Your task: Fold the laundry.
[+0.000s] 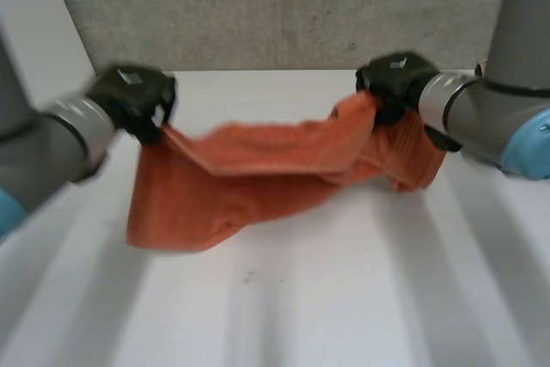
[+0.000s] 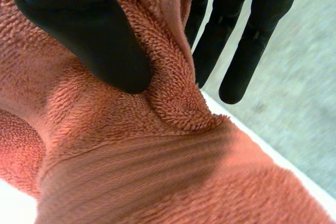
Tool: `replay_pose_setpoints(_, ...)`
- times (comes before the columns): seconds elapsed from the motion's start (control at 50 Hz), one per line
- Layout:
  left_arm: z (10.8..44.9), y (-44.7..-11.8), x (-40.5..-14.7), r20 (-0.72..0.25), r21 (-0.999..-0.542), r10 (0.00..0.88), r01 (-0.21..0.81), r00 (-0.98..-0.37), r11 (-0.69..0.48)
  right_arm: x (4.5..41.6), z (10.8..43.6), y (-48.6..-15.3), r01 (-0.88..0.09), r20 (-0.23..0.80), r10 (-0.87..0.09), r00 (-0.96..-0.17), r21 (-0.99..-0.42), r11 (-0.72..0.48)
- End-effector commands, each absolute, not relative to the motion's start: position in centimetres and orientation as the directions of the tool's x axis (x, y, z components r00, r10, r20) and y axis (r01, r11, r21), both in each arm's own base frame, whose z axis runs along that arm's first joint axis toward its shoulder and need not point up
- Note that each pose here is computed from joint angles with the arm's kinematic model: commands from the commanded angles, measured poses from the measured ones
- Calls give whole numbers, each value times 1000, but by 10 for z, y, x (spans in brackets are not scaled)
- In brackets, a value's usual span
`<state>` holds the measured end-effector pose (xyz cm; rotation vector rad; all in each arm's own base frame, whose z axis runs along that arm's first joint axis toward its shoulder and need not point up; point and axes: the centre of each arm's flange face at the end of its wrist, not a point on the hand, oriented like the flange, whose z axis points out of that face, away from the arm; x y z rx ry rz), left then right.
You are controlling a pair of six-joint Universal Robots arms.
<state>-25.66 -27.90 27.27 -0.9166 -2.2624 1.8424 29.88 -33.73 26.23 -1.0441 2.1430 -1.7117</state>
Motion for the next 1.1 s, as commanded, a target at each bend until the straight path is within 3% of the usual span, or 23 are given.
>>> replay_pose_setpoints(0.02,190,-291,-289,-297,-877,532,446,-793,176,302,180,-356,-589,389,-687,-614,-805,71)
replay_pose_setpoints(0.1,183,-307,-299,-311,-896,502,425,-807,128,304,155,-363,-642,470,-680,-563,-767,2)
replay_pose_setpoints(0.16,188,-308,-307,-297,-912,527,400,-796,89,302,153,-369,-636,503,-636,-585,-772,-25)
replay_pose_setpoints(0.28,207,-297,-313,-240,-936,612,346,-753,59,296,190,-369,-557,514,-530,-675,-825,-92)
replay_pose_setpoints(0.34,215,-295,-301,-220,-938,602,336,-767,86,292,211,-360,-514,491,-492,-719,-852,-99)
replay_pose_setpoints(0.46,233,-302,-255,-221,-938,479,320,-849,135,263,229,-324,-563,470,-453,-758,-821,90)
replay_pose_setpoints(0.52,234,-308,-230,-213,-935,426,310,-879,171,248,222,-307,-599,452,-476,-755,-771,218)
replay_pose_setpoints(0.6,220,-307,-211,-179,-919,425,305,-887,250,233,206,-289,-580,358,-514,-779,-723,375)
replay_pose_setpoints(0.72,191,-302,-199,-99,-872,476,307,-874,381,230,175,-279,-444,165,-514,-842,-753,485)
replay_pose_setpoints(0.82,173,-310,-193,-77,-848,472,306,-878,432,233,155,-281,-369,116,-480,-869,-799,475)
replay_pose_setpoints(0.94,154,-317,-196,-76,-824,496,335,-865,457,241,139,-291,-353,158,-458,-875,-855,379)
replay_pose_setpoints(1.1,143,-324,-201,-100,-822,515,362,-851,439,245,126,-303,-350,196,-419,-886,-878,328)
